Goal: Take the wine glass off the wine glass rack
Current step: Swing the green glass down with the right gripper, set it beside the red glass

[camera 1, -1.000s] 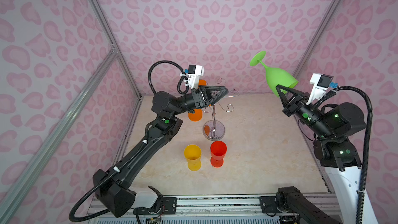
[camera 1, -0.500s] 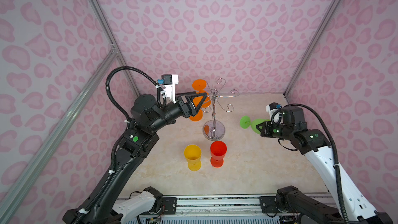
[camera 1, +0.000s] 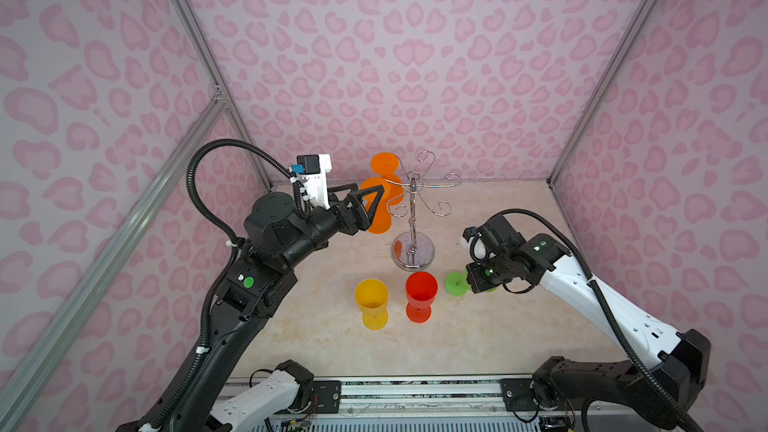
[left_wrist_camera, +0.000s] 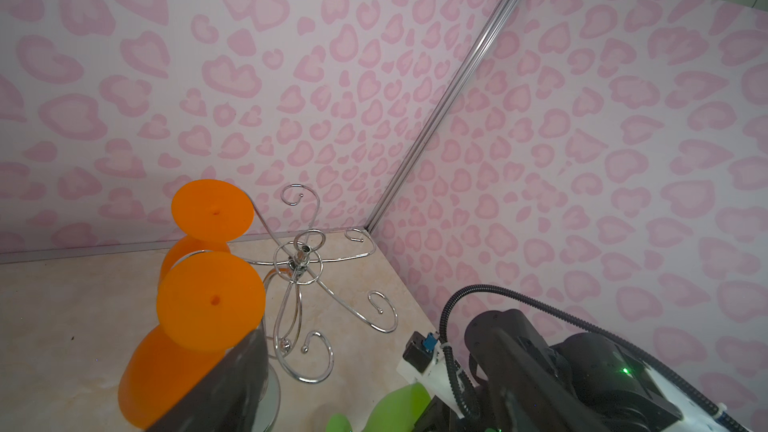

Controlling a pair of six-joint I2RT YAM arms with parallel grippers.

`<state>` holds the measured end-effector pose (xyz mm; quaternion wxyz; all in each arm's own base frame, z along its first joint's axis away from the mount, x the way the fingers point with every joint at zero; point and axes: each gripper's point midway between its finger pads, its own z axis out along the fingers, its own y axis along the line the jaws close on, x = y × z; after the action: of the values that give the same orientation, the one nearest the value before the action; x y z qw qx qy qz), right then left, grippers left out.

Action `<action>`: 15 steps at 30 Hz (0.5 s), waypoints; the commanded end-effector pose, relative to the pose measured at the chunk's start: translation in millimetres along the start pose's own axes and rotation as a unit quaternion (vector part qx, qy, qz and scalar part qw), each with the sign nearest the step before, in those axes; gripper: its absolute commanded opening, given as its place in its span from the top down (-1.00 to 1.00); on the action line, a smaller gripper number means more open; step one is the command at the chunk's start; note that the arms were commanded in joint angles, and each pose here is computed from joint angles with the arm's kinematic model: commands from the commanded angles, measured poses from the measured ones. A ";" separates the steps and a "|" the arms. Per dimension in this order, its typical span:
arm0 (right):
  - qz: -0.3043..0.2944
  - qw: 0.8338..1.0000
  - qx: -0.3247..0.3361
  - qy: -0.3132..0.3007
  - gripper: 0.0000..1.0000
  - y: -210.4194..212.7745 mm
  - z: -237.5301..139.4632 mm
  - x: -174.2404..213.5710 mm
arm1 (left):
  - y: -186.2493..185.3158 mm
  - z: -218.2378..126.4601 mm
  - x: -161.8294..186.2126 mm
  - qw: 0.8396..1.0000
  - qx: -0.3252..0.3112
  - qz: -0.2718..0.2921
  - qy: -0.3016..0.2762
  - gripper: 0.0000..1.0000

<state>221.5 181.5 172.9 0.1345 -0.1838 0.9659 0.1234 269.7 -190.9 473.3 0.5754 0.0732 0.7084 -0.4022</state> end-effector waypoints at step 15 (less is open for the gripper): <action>-0.085 0.988 0.069 0.110 1.00 9.1 23.6 13.9 | 1.8 -6.3 -2.9 1.000 -0.007 0.014 -0.006 -0.68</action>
<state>217.9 203.3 154.3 0.0749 -0.2617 0.9608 0.0527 266.7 -185.0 473.3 0.5805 0.0723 0.7097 -0.3926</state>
